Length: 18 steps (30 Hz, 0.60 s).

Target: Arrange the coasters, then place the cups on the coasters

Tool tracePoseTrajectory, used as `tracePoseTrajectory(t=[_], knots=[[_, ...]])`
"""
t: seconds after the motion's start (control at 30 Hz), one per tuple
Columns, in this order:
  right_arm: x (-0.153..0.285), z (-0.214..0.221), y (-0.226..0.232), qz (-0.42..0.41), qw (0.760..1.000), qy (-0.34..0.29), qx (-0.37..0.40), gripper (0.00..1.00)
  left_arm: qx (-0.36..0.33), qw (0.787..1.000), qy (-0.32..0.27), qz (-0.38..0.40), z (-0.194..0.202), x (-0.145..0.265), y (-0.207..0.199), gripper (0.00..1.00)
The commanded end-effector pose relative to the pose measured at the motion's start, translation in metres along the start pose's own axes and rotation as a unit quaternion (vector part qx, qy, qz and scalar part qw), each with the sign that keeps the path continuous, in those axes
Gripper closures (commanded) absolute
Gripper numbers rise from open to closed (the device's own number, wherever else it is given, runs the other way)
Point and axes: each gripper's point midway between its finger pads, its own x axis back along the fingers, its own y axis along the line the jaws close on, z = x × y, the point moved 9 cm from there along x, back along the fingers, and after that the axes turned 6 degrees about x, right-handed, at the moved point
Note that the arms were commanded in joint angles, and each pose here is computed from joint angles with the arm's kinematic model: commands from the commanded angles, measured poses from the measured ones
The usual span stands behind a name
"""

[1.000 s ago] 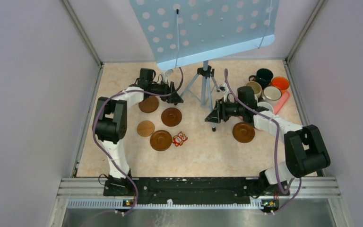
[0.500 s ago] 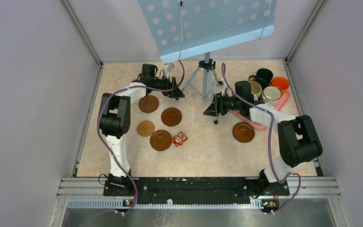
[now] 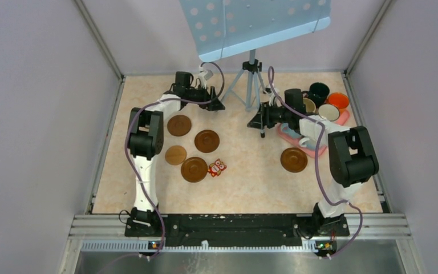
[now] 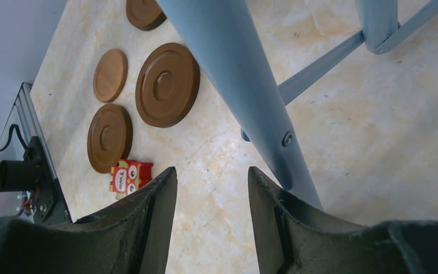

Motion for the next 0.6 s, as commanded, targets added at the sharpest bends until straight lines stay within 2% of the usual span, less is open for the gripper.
tracePoseTrajectory(t=[0.0, 0.57], knots=[[-0.004, -0.031, -0.016, 0.018, 0.998, -0.044, 0.047, 0.51, -0.028, 0.999, -0.024, -0.005, -0.018, -0.01, 0.007, 0.25], [-0.02, -0.06, -0.065, 0.047, 0.996, -0.053, 0.046, 0.51, -0.037, 0.997, -0.062, -0.013, -0.044, -0.038, 0.042, 0.23]])
